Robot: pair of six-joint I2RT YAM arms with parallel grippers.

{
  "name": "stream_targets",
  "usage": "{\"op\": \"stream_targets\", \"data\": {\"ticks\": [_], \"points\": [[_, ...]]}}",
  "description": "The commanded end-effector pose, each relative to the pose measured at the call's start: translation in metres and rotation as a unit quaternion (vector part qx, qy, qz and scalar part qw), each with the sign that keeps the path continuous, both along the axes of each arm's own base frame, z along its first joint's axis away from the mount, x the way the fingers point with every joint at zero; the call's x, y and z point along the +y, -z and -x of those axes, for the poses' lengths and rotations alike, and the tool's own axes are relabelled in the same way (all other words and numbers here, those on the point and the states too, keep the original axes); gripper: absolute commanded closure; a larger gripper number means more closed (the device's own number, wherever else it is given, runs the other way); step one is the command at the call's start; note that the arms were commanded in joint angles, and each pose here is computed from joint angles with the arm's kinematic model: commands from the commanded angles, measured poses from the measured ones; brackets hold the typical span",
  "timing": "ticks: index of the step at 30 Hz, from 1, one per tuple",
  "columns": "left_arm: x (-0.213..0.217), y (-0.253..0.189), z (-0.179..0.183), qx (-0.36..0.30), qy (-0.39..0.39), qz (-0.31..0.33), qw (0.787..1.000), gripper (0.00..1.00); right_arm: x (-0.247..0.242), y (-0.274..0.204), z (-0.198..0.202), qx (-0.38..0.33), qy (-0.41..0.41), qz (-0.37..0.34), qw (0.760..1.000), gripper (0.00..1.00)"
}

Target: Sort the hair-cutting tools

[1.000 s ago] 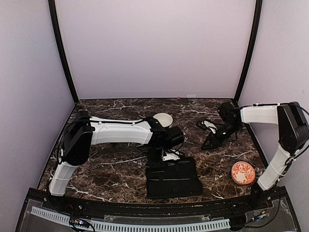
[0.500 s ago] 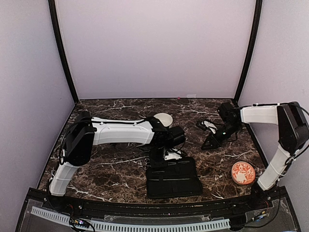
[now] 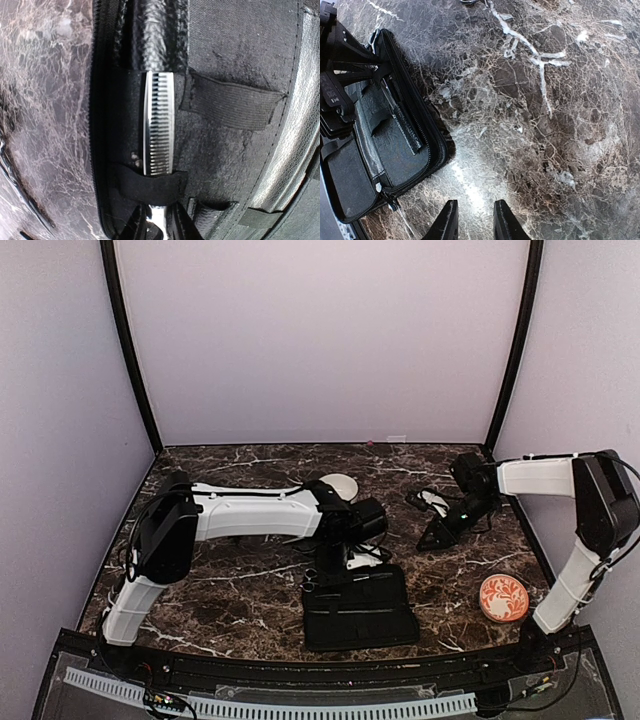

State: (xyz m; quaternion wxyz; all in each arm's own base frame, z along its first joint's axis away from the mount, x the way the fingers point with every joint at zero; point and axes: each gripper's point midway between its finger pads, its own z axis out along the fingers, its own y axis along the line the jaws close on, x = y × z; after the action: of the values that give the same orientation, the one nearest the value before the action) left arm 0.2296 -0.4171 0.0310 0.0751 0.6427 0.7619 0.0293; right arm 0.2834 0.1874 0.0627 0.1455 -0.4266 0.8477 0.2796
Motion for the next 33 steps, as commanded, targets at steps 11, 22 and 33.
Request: {"op": "stream_targets", "data": {"ticks": [11, 22, 33], "points": [[0.062, -0.049, 0.013, -0.050, -0.079, 0.013, 0.996, 0.67, 0.006, -0.003, 0.001, 0.011, -0.007, -0.020, 1.000, 0.76], [0.088, -0.044, 0.025, -0.012, -0.164, 0.070, 0.984, 0.66, 0.015, -0.007, 0.010, 0.011, -0.022, -0.027, 0.999, 0.76], [0.097, -0.051, 0.038, 0.109, -0.280, 0.182, 0.936, 0.65, 0.024, 0.003, 0.032, 0.015, -0.054, -0.016, 0.998, 0.77]]}}
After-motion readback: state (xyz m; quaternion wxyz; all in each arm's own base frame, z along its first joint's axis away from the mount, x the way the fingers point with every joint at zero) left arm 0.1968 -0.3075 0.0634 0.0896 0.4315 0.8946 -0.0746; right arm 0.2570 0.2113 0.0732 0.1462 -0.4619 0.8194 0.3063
